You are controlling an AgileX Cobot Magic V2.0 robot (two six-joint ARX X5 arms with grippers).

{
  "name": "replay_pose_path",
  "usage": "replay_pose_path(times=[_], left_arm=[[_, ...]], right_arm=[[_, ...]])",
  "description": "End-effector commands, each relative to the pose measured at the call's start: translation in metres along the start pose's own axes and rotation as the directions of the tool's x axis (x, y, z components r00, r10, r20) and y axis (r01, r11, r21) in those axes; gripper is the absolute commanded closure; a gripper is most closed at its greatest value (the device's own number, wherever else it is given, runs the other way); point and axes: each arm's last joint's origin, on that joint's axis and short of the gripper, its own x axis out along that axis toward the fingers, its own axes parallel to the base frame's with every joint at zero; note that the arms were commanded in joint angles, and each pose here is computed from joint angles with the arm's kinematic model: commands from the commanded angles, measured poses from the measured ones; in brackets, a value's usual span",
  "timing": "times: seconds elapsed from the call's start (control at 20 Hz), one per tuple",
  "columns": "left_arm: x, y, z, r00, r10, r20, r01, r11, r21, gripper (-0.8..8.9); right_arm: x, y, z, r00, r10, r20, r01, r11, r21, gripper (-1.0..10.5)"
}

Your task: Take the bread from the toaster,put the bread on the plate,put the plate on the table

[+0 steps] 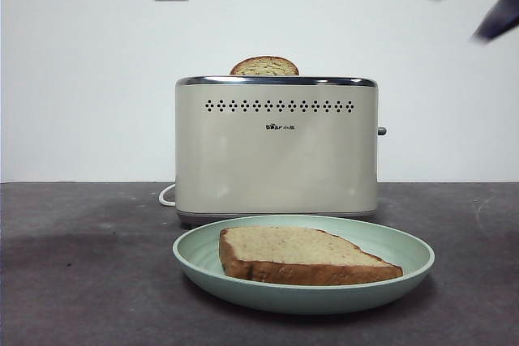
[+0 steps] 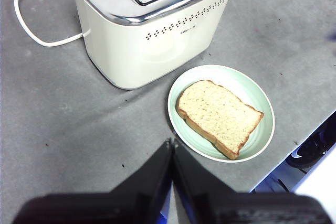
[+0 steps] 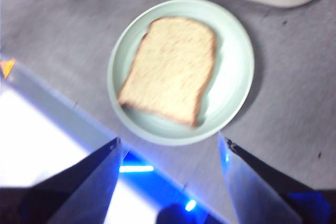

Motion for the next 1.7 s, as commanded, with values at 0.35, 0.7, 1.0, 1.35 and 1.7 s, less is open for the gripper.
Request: replay_pose_path(times=[0.35, 0.7, 1.0, 1.35, 1.7], left_arm=[[0.000, 0.000, 0.000, 1.000, -0.002, 0.002, 0.002, 1.000, 0.012, 8.21], [0.000, 0.000, -0.001, 1.000, 0.002, -0.006, -0.002, 1.000, 0.009, 8.18], [0.000, 0.000, -0.001, 1.000, 0.001, -0.012, -0.001, 1.000, 0.008, 8.18], [0.000, 0.000, -0.001, 1.000, 0.002, -0.013, -0.002, 1.000, 0.007, 8.18], [-0.031, 0.012, 0.024, 0.864, 0.133, 0.485, -0.259, 0.944, 0.203, 8.18]], right_arm=[[-0.044, 0.027, -0.048, 0.998, 0.058, 0.021, -0.056, 0.993, -0.105, 9.6], [-0.045, 0.027, -0.049, 0.999, 0.053, 0.012, -0.052, 0.994, -0.094, 9.5], [-0.045, 0.027, -0.049, 0.999, 0.052, 0.012, -0.051, 0.994, -0.093, 9.5], [-0.045, 0.027, -0.049, 0.999, 0.052, 0.012, -0.051, 0.994, -0.093, 9.5], [-0.045, 0.027, -0.049, 0.999, 0.052, 0.012, -0.051, 0.994, -0.093, 9.5]])
